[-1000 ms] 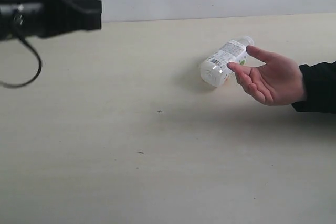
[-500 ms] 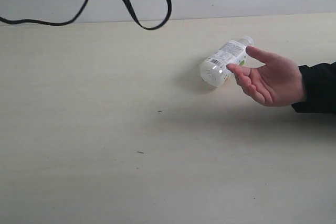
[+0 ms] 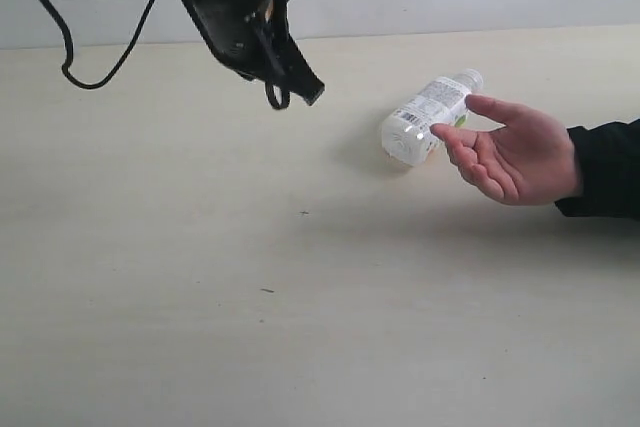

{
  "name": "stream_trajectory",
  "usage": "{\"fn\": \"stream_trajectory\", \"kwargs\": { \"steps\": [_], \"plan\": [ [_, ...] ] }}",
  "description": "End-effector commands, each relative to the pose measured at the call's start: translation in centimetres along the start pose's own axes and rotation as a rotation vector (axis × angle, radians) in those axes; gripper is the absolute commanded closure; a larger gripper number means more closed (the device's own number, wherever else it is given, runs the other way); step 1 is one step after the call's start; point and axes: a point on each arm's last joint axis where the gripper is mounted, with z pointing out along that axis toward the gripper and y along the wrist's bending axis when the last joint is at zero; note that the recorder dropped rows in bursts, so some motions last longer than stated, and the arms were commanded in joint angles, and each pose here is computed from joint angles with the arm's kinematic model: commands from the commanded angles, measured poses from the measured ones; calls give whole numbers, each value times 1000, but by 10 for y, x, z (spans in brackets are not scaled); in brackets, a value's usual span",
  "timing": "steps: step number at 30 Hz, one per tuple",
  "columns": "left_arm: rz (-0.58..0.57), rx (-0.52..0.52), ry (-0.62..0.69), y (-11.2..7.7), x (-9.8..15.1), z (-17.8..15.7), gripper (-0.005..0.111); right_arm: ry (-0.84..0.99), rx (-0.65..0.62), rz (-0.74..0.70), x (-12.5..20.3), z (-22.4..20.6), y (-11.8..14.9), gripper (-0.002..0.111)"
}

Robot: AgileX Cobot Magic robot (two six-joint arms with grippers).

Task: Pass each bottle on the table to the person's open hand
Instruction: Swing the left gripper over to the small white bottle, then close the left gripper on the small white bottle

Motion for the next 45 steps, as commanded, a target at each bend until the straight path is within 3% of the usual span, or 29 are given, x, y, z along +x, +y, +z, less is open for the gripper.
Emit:
{"fn": "stream_trajectory", "kwargs": {
  "steps": [1,3,8,15,23,25,26,27,28,29,30,31,45],
  "plan": [
    [-20,284,-3,0,-26,-33,107,-10,4,-5,0,-1,-1,108],
    [-19,352,2,-6,-39,-42,107,-10,4,-5,0,-1,-1,108],
    [31,375,-4,-28,-67,-43,107,-10,4,-5,0,-1,-1,108],
    [14,377,-138,-53,-97,-6,107,-10,4,-5,0,-1,-1,108],
    [-54,387,-279,-71,-107,38,106,-10,4,-5,0,-1,-1,108],
    [-61,384,-301,-75,-108,50,98,-10,4,-5,0,-1,-1,108],
    [-61,378,-306,-76,-108,55,84,-10,4,-5,0,-1,-1,108],
    [-62,379,-306,-77,-107,56,78,-10,4,-5,0,-1,-1,108],
    [-62,378,-301,-77,-107,59,59,-10,4,-5,0,-1,-1,108],
    [-62,378,-299,-78,-106,62,52,-10,4,-5,0,-1,-1,108],
    [-62,380,-288,-80,-104,67,36,-10,4,-5,0,-1,-1,108],
    [-73,384,-281,-81,-103,70,31,-10,4,-5,0,-1,-1,108],
    [-69,390,-191,-102,-83,123,31,-10,4,-5,0,-1,-1,108]
  ]
}}
